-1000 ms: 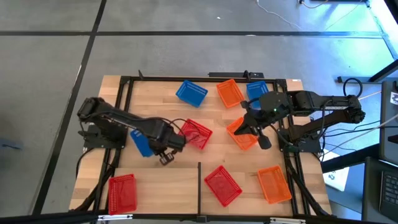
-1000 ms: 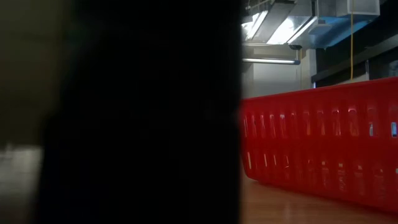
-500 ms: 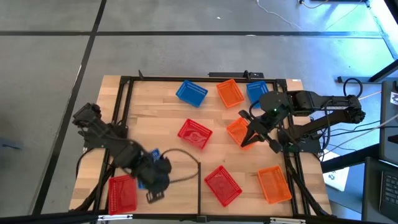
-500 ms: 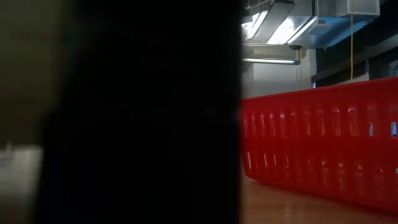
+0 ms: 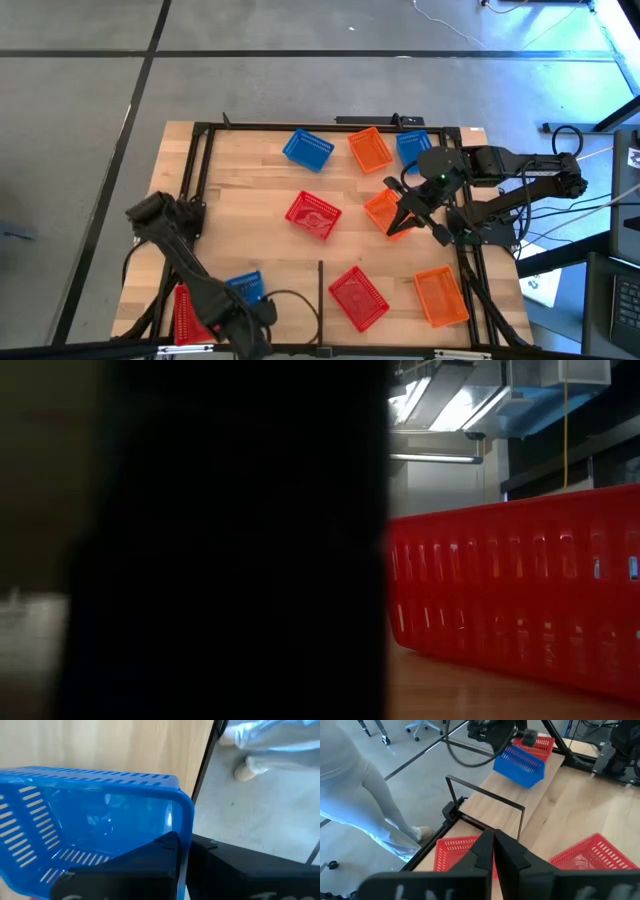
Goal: Stack baskets on shelf by color
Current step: Put the bottom blue bin on the shelf
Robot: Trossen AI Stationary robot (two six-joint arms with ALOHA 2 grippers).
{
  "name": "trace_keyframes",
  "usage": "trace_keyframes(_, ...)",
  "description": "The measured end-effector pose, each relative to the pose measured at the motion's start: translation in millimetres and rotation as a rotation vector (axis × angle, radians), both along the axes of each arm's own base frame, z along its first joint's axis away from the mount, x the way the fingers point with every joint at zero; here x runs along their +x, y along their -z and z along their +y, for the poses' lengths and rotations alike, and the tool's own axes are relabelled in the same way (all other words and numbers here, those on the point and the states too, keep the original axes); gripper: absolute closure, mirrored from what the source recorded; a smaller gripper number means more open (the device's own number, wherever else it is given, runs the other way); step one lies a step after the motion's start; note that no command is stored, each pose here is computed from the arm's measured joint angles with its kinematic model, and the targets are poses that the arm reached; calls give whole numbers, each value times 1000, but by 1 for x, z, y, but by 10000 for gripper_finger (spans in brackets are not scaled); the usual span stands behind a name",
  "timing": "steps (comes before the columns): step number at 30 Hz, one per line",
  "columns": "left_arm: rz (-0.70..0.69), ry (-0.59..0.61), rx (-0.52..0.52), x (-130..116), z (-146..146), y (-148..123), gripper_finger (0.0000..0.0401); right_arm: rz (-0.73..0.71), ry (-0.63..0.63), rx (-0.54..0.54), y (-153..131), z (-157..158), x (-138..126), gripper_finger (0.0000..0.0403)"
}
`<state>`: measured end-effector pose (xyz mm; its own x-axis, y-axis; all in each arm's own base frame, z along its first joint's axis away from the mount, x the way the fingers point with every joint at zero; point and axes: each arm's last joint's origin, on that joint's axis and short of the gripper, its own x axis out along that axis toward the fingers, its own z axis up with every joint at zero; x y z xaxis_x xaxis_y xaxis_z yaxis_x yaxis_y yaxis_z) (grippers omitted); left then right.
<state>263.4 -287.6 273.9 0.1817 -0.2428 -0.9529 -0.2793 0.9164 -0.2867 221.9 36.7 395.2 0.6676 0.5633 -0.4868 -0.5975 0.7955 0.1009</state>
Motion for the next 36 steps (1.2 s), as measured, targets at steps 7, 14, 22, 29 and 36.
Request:
trace_keyframes(7,59,21,-2,3,-10,18,401,11,12,12,0,0,0,387)
trace_keyframes(14,46,26,-2,7,-8,19,401,11,33,-1,0,-1,0,387)
trace_keyframes(22,26,30,-8,8,-9,18,401,9,31,-4,0,-1,0,387)
trace_keyframes(29,18,27,-24,9,-10,18,401,8,30,-4,0,-1,0,387)
trace_keyframes(36,19,25,-25,10,-10,18,362,8,30,-5,0,-1,0,387)
